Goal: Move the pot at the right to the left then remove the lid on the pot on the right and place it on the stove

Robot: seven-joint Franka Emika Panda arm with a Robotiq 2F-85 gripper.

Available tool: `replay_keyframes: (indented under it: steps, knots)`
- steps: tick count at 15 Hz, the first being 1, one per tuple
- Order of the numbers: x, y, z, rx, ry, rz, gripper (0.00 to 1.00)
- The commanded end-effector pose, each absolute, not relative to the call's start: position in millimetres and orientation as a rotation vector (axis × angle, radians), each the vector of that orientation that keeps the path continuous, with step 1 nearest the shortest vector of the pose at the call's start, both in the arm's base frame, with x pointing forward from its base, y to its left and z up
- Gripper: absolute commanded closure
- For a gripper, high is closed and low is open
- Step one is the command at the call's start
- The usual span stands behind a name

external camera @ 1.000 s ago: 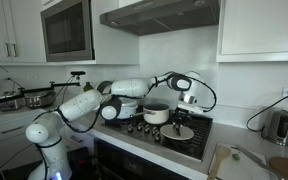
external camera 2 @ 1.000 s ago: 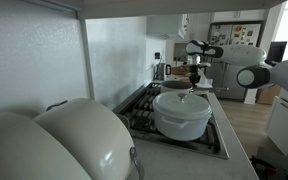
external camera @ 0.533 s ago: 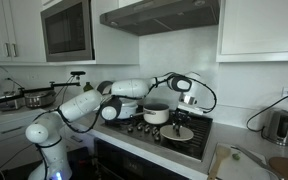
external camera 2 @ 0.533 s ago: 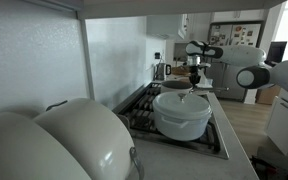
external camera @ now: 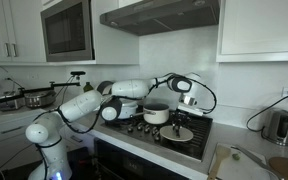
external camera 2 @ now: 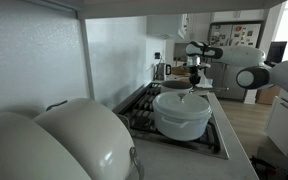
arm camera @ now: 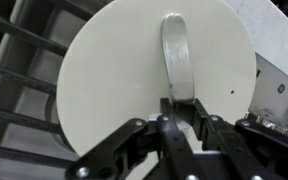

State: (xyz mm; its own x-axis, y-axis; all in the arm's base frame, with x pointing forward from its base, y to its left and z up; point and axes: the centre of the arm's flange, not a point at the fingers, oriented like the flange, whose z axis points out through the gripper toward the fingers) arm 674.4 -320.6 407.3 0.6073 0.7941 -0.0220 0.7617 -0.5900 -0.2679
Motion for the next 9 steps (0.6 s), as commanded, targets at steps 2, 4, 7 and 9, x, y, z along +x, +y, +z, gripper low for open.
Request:
replay_keyframes:
  steps: [2, 4, 7, 9]
  knots:
    - [734.4, -346.1, 443.6, -2.593, -1.277, 0.184, 0.94]
    - [734.6, -345.5, 442.7, -2.592, -1.277, 0.188, 0.94]
    - [734.9, -344.8, 442.3, -2.593, -1.276, 0.191, 0.94]
    - [735.2, -344.4, 442.0, -2.594, -1.275, 0.192, 0.94]
